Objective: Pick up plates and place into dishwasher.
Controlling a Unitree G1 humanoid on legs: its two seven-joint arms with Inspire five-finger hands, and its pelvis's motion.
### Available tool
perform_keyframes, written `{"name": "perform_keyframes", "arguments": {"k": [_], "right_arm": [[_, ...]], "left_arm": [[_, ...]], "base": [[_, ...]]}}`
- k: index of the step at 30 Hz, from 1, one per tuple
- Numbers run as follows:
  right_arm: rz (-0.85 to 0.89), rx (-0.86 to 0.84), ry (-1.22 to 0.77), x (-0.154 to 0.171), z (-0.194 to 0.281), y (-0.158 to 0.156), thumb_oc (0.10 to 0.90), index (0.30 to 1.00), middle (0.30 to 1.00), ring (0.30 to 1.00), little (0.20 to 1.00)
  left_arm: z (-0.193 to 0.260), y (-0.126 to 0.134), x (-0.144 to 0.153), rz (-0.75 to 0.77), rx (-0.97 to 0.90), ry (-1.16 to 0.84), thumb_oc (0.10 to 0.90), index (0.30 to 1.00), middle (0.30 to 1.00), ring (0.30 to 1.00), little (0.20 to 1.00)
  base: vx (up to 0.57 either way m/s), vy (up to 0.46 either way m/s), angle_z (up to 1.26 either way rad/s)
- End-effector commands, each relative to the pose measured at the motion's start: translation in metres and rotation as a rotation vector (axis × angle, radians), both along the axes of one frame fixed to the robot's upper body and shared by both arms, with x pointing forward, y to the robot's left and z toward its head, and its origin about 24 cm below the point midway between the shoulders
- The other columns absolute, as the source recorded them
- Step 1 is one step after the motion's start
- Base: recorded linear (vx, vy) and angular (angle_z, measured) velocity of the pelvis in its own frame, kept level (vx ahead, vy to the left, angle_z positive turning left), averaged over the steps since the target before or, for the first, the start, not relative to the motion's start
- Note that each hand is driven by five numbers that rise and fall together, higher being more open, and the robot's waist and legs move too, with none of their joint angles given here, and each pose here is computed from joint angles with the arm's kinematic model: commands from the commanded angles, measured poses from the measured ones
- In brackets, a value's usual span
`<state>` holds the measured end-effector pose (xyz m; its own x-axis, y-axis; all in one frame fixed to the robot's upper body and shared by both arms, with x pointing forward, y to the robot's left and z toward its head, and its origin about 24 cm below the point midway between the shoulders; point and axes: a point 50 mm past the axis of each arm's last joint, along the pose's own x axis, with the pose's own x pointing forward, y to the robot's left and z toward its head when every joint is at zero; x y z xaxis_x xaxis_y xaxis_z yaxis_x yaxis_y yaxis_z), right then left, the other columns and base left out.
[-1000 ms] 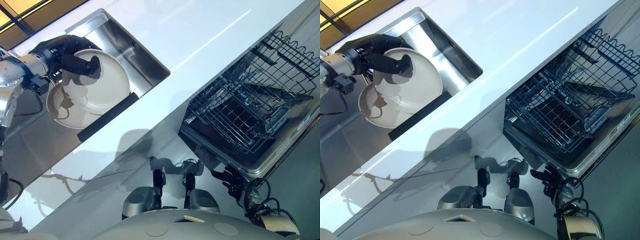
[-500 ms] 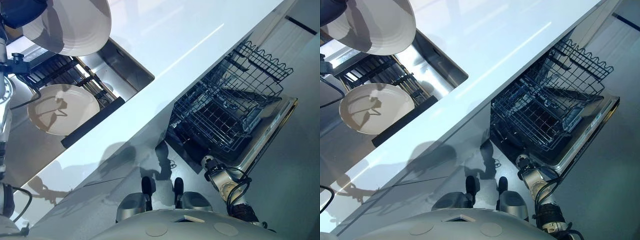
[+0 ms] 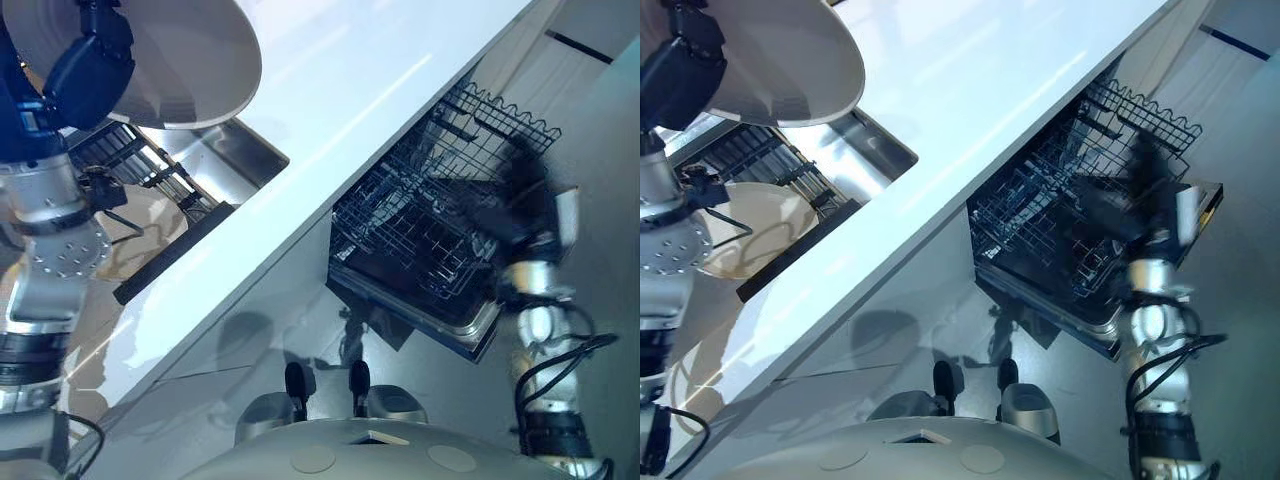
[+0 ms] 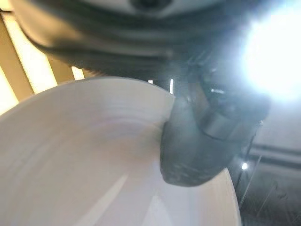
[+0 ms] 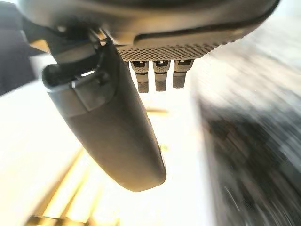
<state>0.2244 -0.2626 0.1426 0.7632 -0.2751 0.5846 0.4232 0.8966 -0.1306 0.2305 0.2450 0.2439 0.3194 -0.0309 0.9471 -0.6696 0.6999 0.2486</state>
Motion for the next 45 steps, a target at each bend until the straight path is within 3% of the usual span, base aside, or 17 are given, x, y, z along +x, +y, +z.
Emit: {"name": "perform_keyframes", "arguments": {"k": [1, 5, 9, 11, 23, 34, 42, 43, 44, 45], "right_arm": [[0.132, -0.326, -0.292, -0.007, 0.064, 0.035, 0.8, 0.9, 0.9, 0.9, 0.9], [0.253, -0.418, -0.227, 0.009, 0.084, 0.045, 0.8, 0.9, 0.9, 0.9, 0.9], [0.613, -0.291, -0.11, 0.027, 0.088, 0.068, 0.8, 0.9, 0.9, 0.9, 0.9], [0.694, -0.25, -0.1, 0.038, 0.089, 0.085, 0.8, 0.9, 0.9, 0.9, 0.9], [0.838, -0.05, -0.189, 0.057, 0.104, 0.135, 0.8, 0.9, 0.9, 0.9, 0.9], [1.016, 0.273, 0.106, 0.073, 0.064, 0.162, 0.8, 0.9, 0.9, 0.9, 0.9], [1.009, 0.33, 0.235, 0.081, 0.04, 0.17, 0.8, 0.9, 0.9, 0.9, 0.9], [1.005, 0.331, 0.242, 0.081, 0.039, 0.171, 0.55, 0.686, 0.686, 0.686, 0.65], [0.999, 0.332, 0.255, 0.082, 0.037, 0.17, 0.396, 0.554, 0.554, 0.554, 0.496], [0.995, 0.337, 0.264, 0.083, 0.035, 0.17, 0.152, 0.345, 0.345, 0.345, 0.252]], "left_arm": [[0.039, -0.013, 0.008, 0.001, -0.012, -0.188, 0.1, 0.3, 0.3, 0.3, 0.2], [0.046, -0.023, 0.023, 0.001, -0.006, -0.151, 0.1, 0.3, 0.3, 0.3, 0.2], [0.034, -0.031, 0.038, -0.008, -0.012, -0.105, 0.1, 0.3, 0.3, 0.3, 0.2], [0.027, -0.038, 0.045, -0.023, -0.018, -0.097, 0.1, 0.3, 0.3, 0.3, 0.2], [0.003, -0.079, 0.074, -0.116, -0.072, -0.027, 0.1, 0.3, 0.3, 0.3, 0.2], [-0.027, -0.102, 0.077, -0.208, -0.061, 0.046, 0.1, 0.3, 0.3, 0.3, 0.2], [-0.028, -0.116, 0.074, -0.278, -0.062, 0.036, 0.1, 0.3, 0.3, 0.3, 0.2], [-0.028, -0.117, 0.074, -0.287, -0.064, 0.036, 0.1, 0.3, 0.3, 0.3, 0.2], [-0.028, -0.119, 0.073, -0.295, -0.061, 0.032, 0.1, 0.3, 0.3, 0.3, 0.2], [-0.029, -0.121, 0.071, -0.302, -0.06, 0.027, 0.1, 0.3, 0.3, 0.3, 0.2]], "base": [[0.0, -0.027, -0.1], [0.0, -0.007, -0.01], [0.0, -0.009, 0.03], [0.01, -0.01, 0.09], [0.05, 0.013, 0.08], [0.06, 0.009, -0.04], [0.02, -0.002, 0.0], [0.0, 0.0, 0.0], [0.0, 0.0, 0.0], [0.0, 0.0, 0.0]]}}
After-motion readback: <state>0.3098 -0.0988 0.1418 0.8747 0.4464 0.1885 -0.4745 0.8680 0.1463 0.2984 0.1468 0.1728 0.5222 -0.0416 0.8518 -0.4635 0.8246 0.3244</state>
